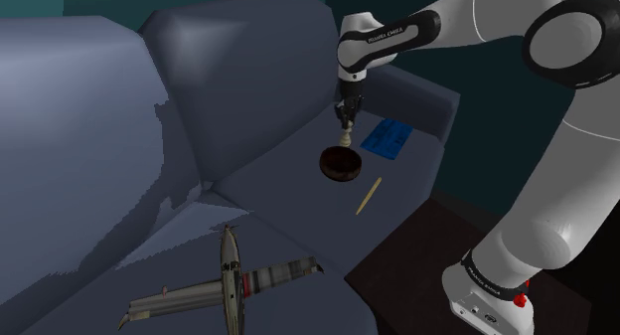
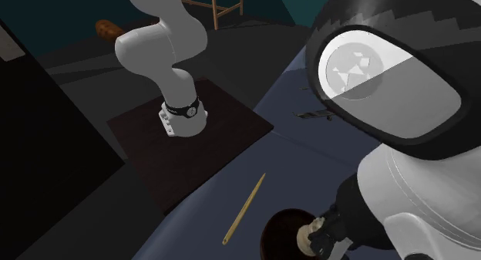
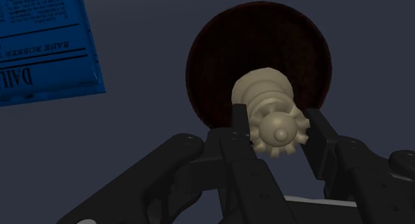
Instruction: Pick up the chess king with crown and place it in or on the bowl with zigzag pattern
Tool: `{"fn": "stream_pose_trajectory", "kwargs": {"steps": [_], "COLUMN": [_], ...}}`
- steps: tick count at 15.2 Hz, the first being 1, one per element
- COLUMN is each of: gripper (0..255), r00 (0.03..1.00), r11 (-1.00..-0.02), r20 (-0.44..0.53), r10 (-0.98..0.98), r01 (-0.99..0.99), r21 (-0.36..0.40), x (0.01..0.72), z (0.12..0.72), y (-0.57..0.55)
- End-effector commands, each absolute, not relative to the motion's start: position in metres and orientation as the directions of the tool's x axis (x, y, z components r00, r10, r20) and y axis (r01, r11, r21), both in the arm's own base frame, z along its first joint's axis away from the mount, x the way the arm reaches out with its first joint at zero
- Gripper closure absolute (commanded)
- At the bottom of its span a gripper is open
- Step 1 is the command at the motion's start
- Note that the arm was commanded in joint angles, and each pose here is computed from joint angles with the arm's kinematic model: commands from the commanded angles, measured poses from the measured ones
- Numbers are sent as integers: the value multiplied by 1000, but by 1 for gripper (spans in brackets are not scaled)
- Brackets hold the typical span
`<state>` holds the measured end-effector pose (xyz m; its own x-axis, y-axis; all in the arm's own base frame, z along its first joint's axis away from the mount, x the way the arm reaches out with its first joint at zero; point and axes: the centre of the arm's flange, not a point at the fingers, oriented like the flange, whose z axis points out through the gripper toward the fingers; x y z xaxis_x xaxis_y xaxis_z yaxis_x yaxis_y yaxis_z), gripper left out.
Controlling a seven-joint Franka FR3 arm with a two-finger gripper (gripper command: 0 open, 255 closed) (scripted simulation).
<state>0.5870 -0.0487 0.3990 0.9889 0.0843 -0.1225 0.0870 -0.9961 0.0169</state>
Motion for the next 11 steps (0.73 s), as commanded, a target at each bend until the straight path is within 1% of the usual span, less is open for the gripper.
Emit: {"fn": "stream_pose_trajectory", "kwargs": {"steps": [1, 11], "gripper": [255, 255], "r00": [989, 989], "r11": [-996, -996], "r20": [-122, -122], "r10": [84, 84], "r01": [87, 87], "r21": [17, 17], "x": [587, 587], "z": [388, 335], "y": [-48, -48]}}
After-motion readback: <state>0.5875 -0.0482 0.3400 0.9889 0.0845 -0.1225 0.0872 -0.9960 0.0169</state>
